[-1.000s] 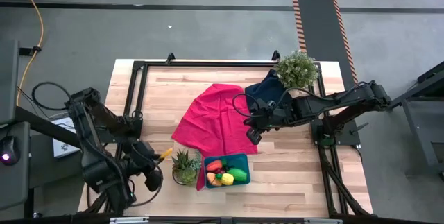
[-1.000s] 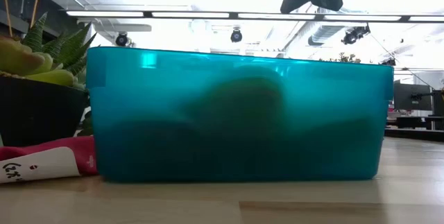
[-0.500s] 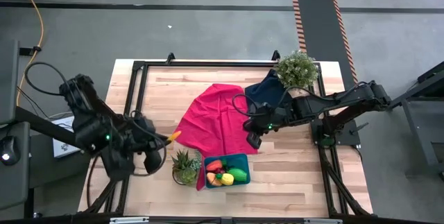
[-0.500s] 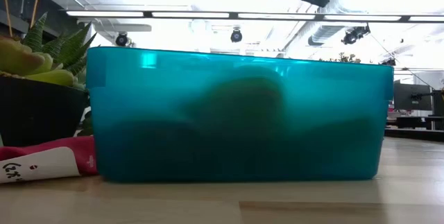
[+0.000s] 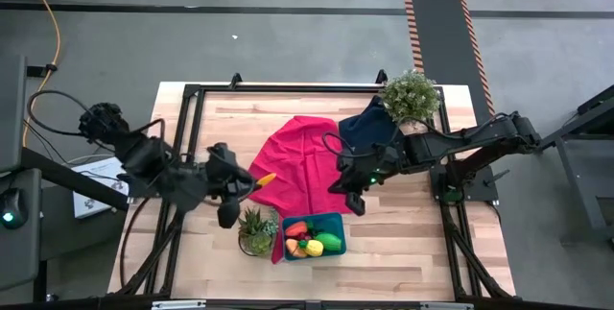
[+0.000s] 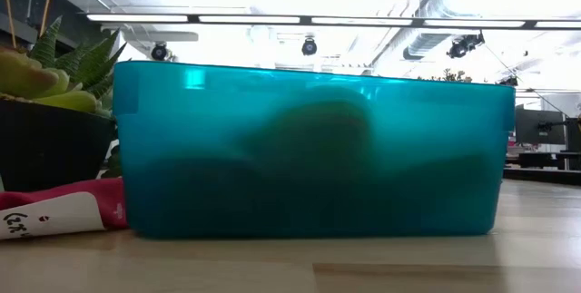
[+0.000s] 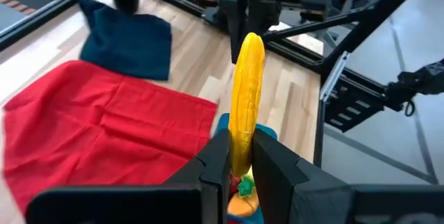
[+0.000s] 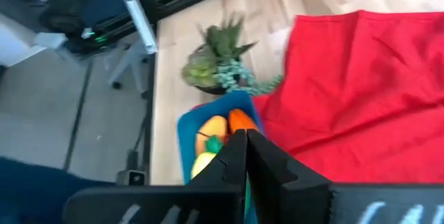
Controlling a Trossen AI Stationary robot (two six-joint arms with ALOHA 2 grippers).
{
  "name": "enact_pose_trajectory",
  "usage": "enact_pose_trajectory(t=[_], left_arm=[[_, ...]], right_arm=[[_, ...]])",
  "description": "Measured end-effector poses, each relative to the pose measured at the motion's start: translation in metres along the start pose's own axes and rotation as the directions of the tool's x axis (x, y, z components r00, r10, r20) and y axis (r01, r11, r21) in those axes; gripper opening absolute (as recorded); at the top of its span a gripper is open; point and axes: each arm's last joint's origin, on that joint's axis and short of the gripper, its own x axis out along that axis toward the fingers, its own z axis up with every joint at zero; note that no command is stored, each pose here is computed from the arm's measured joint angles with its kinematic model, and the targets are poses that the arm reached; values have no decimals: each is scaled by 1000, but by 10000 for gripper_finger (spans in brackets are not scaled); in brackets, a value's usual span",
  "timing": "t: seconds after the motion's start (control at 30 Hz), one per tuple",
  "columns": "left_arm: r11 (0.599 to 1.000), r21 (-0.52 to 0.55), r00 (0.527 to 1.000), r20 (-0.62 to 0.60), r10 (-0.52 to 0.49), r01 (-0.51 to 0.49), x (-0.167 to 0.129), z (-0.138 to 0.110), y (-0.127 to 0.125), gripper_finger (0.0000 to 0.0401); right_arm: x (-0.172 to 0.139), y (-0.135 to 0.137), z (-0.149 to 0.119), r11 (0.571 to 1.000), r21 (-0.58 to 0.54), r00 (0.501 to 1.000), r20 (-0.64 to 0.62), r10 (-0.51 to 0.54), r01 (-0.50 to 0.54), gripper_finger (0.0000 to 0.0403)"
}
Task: Pick and placing Produce into tupperware
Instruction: Put the yellow corn into the blue bin
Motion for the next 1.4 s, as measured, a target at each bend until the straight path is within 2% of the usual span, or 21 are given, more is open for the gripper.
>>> enact_pose_trajectory(t=[0.23, 0.47, 0.9, 1.07, 1.4], left_arm=[[998, 17, 998, -12, -68, 68, 16, 16, 6, 44], [981, 27, 981, -19, -192, 193, 43, 19, 11, 44], [948, -31, 948, 6, -317, 317, 99, -3, 31, 44], [923, -45, 924, 62, -378, 381, 107, -10, 31, 44], [922, -54, 922, 74, -379, 384, 109, -12, 31, 44]], right_arm=[[0, 4, 2, 996, -12, 996, -1, 89, -89, 2], [-1, 11, 6, 986, -52, 987, 38, 157, -155, 16], [-1, 12, 8, 989, -70, 987, 76, 138, -133, 87], [-3, 19, 16, 979, -104, 968, 160, 191, -176, 104], [-4, 20, 21, 982, -116, 957, 232, 173, -150, 109]])
